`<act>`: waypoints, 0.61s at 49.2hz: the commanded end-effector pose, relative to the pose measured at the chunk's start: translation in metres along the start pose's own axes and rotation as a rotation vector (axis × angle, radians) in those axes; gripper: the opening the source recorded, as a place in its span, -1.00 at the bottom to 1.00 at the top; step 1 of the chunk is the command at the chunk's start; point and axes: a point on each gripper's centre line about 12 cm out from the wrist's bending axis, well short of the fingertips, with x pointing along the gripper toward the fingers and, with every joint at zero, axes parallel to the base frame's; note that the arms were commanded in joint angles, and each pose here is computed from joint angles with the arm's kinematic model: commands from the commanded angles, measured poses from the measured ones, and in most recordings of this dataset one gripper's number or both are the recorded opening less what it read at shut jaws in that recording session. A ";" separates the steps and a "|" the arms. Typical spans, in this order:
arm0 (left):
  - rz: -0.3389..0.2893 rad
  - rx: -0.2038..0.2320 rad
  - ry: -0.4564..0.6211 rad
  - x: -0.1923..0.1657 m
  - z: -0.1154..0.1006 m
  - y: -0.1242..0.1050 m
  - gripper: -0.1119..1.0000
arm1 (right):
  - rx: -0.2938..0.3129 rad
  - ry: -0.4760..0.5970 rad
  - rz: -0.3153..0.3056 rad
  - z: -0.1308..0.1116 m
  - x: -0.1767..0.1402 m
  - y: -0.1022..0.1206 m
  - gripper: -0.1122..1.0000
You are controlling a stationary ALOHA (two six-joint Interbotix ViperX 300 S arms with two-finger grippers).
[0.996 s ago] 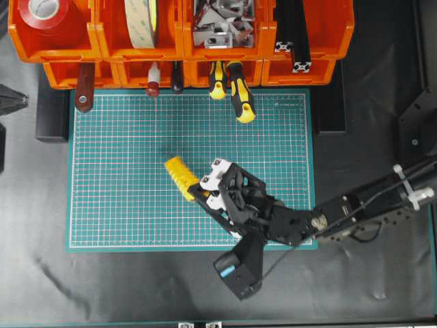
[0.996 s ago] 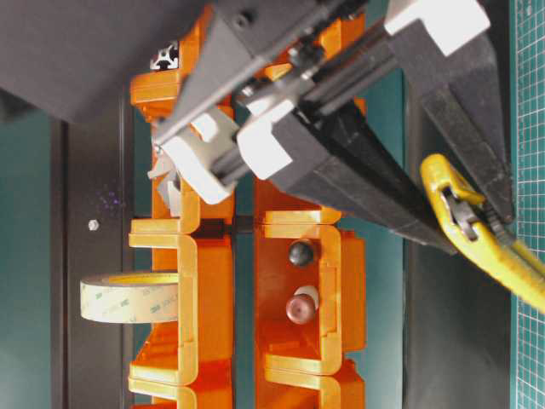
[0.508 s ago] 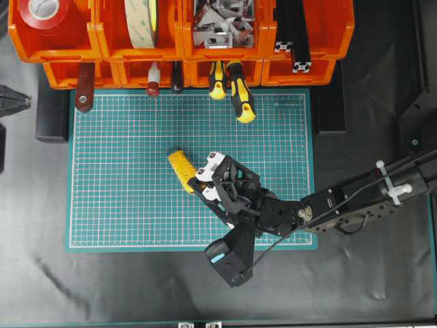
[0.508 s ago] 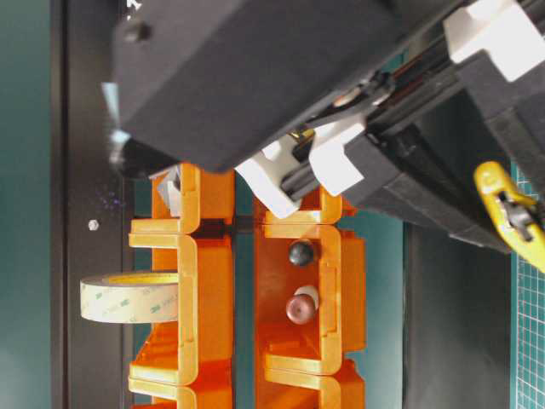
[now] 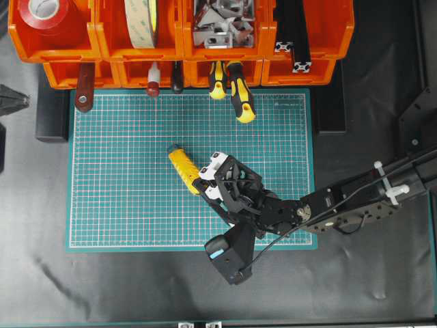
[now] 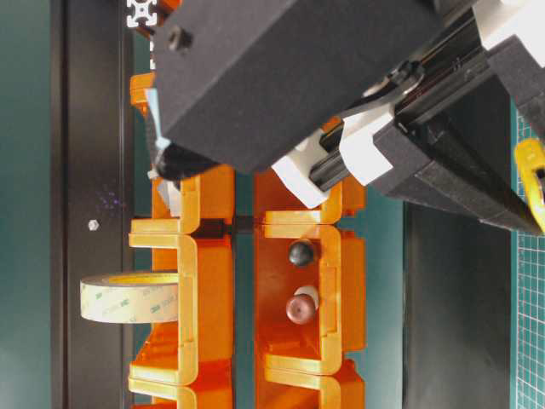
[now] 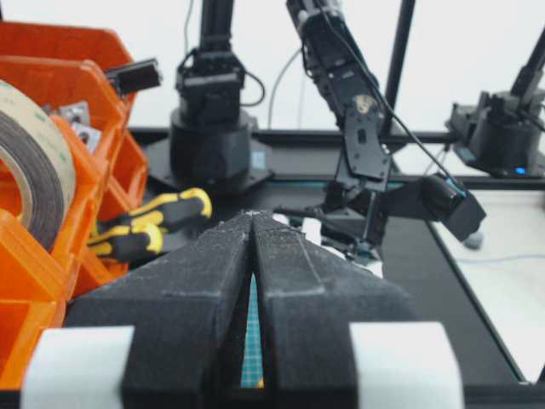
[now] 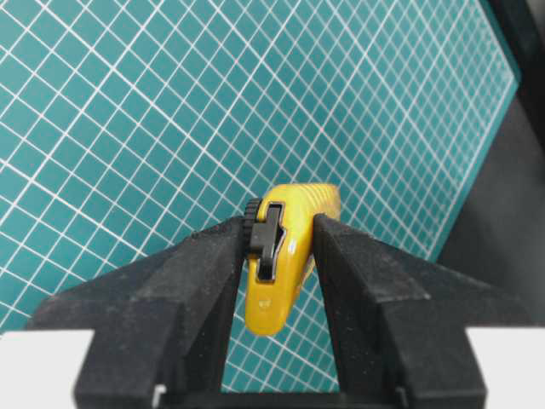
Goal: Pick cutter from container rack with right arm.
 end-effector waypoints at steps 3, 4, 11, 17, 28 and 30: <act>-0.003 0.000 -0.034 0.001 0.013 -0.001 -0.79 | 0.045 -0.025 0.020 0.004 -0.002 -0.002 -0.30; -0.003 0.000 -0.032 0.001 0.012 -0.001 -0.79 | 0.048 -0.029 0.025 0.004 -0.002 -0.001 -0.30; -0.005 -0.002 -0.037 0.001 0.013 -0.001 -0.79 | 0.071 -0.019 0.055 0.003 0.003 0.006 -0.30; -0.005 -0.003 -0.038 0.000 0.014 -0.001 -0.79 | 0.079 -0.015 0.064 0.003 0.005 0.008 -0.30; -0.005 -0.002 -0.035 0.000 0.013 -0.001 -0.79 | 0.145 0.007 0.096 -0.001 0.007 0.011 0.26; -0.005 -0.002 -0.034 0.000 0.013 -0.001 -0.79 | 0.169 0.013 0.105 -0.001 0.007 0.012 0.39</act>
